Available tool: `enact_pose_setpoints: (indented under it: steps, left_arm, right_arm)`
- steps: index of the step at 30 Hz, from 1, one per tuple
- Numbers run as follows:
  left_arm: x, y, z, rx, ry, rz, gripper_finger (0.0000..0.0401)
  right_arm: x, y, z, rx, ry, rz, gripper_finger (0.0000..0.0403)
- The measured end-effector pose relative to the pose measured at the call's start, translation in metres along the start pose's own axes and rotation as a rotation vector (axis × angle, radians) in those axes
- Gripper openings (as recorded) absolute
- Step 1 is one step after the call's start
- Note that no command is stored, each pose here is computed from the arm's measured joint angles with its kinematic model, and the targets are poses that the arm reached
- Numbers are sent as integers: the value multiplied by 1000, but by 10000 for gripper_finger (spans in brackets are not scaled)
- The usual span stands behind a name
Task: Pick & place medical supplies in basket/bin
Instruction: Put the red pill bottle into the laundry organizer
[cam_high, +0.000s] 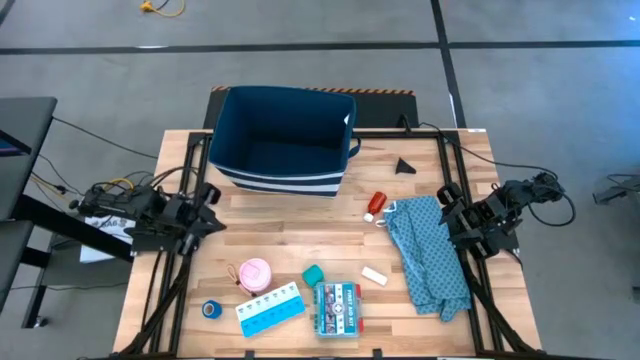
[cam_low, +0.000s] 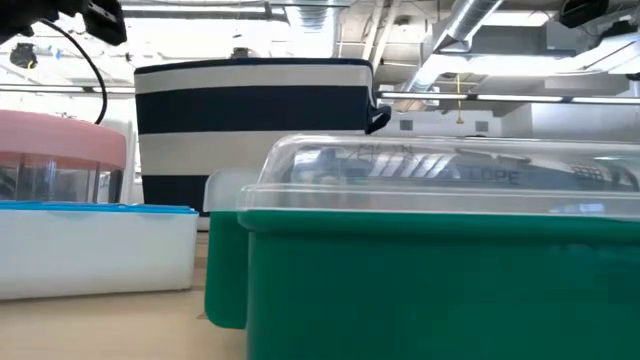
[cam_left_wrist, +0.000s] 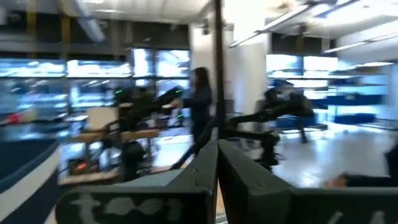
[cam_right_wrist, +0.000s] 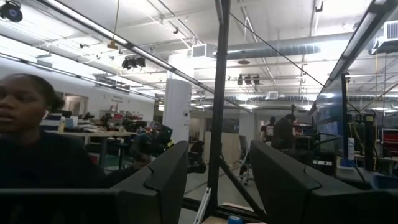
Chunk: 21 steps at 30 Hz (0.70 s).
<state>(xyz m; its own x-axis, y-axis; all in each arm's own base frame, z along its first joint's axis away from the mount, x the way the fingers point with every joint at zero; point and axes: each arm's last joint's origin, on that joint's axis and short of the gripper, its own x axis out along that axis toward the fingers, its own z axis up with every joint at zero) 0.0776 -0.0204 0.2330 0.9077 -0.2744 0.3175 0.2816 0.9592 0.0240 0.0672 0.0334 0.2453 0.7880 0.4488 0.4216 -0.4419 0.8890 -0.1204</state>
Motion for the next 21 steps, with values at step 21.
enact_pose_setpoints:
  steps: [21]
  left_arm:
    - [21, 13, 50, 107, 63, 412, 109]
  right_arm:
    - [0, 0, 1, -96, -9, -2, 170]
